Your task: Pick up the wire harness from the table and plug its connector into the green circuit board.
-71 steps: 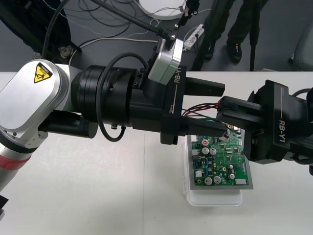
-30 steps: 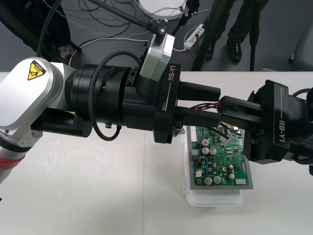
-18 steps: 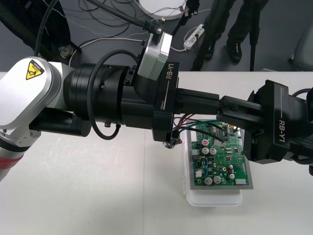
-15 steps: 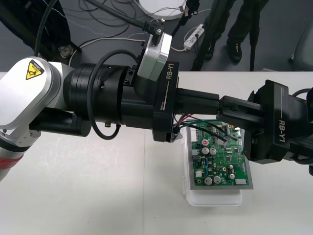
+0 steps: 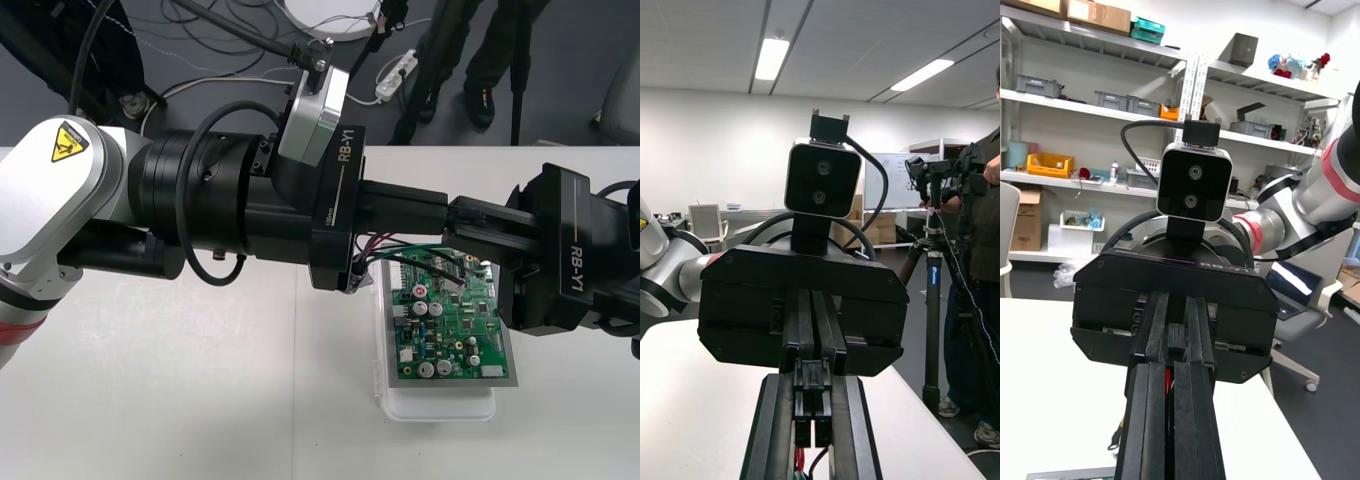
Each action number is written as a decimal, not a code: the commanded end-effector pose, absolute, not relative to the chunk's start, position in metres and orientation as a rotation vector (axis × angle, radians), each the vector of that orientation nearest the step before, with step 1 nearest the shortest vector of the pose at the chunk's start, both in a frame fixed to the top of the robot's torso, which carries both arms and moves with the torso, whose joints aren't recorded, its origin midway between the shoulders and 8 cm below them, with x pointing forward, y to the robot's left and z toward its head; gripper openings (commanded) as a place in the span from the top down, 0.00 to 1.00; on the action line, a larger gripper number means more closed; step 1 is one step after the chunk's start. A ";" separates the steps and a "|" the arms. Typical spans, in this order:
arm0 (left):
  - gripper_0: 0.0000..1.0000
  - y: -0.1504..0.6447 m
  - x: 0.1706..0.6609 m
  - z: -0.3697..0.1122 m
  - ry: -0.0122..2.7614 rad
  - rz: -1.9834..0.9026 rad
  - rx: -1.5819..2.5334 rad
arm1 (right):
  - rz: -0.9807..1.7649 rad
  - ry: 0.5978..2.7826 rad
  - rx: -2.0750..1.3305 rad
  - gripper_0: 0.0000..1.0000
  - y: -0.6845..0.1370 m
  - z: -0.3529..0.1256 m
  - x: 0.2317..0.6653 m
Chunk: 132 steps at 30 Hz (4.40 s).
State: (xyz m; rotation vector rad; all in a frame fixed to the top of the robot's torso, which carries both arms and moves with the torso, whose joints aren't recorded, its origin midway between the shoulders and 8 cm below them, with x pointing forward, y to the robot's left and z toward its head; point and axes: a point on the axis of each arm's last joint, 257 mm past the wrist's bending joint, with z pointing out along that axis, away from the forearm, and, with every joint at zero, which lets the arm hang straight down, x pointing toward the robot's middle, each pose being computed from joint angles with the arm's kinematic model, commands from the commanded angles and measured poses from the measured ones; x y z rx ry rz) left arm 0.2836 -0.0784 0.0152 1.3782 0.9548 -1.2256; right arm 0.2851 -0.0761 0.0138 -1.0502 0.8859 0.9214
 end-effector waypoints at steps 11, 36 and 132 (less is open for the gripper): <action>1.00 -0.075 0.281 0.029 0.894 -1.175 1.379 | 0.900 0.813 -1.083 0.02 -0.067 0.023 0.274; 1.00 -0.020 0.314 -0.049 1.076 -1.099 1.296 | 0.899 1.041 -1.182 0.00 -0.087 -0.029 0.287; 1.00 -0.069 0.357 -0.220 0.961 -1.037 1.378 | -0.420 1.898 -1.958 0.00 -0.258 -0.269 0.387</action>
